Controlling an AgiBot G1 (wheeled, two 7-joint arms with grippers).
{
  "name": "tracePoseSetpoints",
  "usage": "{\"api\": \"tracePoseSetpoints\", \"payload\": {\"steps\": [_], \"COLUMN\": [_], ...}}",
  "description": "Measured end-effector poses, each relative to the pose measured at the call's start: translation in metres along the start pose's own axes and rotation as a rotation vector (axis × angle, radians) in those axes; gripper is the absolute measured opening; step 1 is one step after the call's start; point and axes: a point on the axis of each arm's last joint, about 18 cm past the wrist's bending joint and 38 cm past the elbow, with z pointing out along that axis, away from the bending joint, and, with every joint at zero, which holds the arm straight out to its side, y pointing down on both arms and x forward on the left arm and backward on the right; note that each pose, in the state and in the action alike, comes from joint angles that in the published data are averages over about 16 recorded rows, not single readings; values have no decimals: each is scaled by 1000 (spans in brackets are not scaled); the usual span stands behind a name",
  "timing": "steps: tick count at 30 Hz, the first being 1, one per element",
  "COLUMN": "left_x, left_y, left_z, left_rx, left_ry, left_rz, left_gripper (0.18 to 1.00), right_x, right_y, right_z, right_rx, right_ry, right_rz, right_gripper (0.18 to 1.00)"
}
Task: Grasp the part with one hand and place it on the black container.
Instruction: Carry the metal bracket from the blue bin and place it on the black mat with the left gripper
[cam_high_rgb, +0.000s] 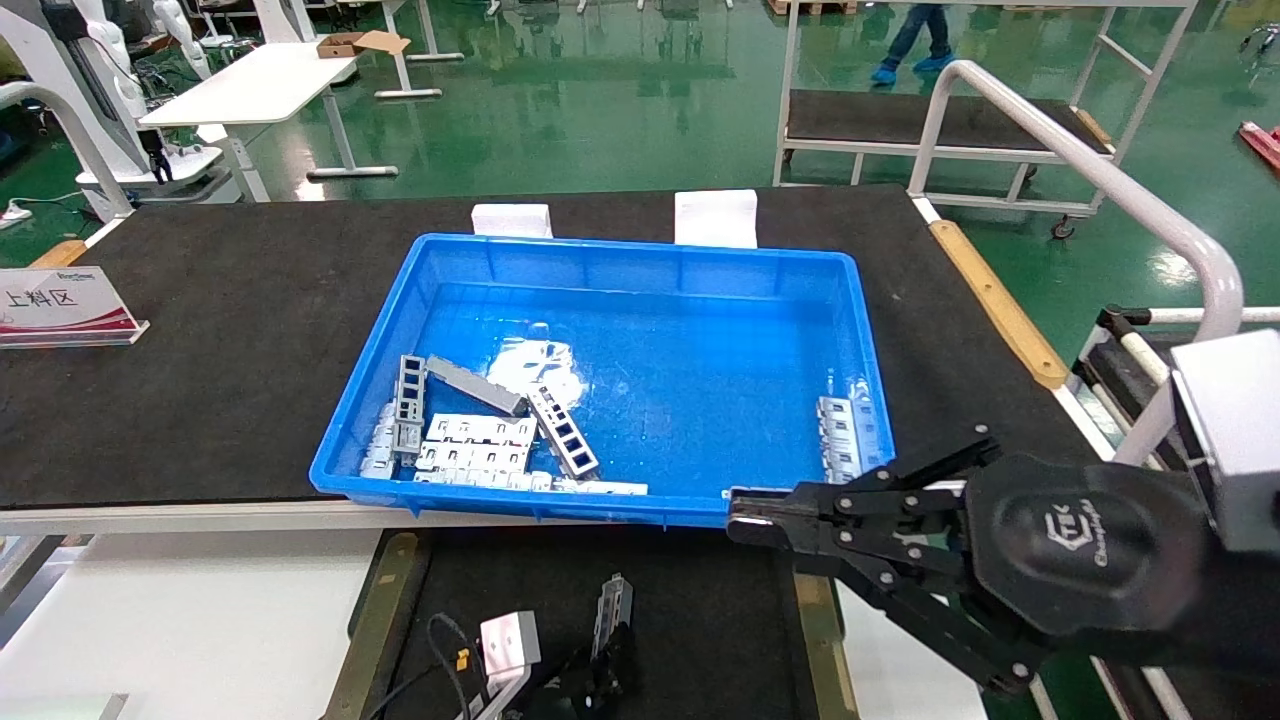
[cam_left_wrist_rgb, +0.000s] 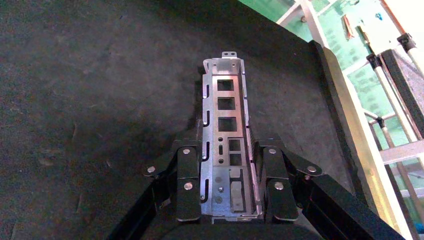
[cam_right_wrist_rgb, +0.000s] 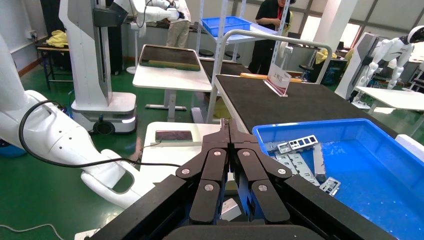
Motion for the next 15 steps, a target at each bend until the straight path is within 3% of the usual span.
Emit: {"api": "tracePoseSetpoints", "payload": {"steps": [9,15], "left_x": [4,5], "left_y": [0,-2], "left_z": [0,-1], "left_rx": [-4,5], "left_ry": [-4,4], "left_rz": [1,28], "left_gripper": [394,468], "right_x": [0,0], "right_y": [0,0], "right_z": [0,0], "right_rx": [0,0], "right_ry": [0,0], "right_rz": [0,0], "right_gripper": [239,307]}}
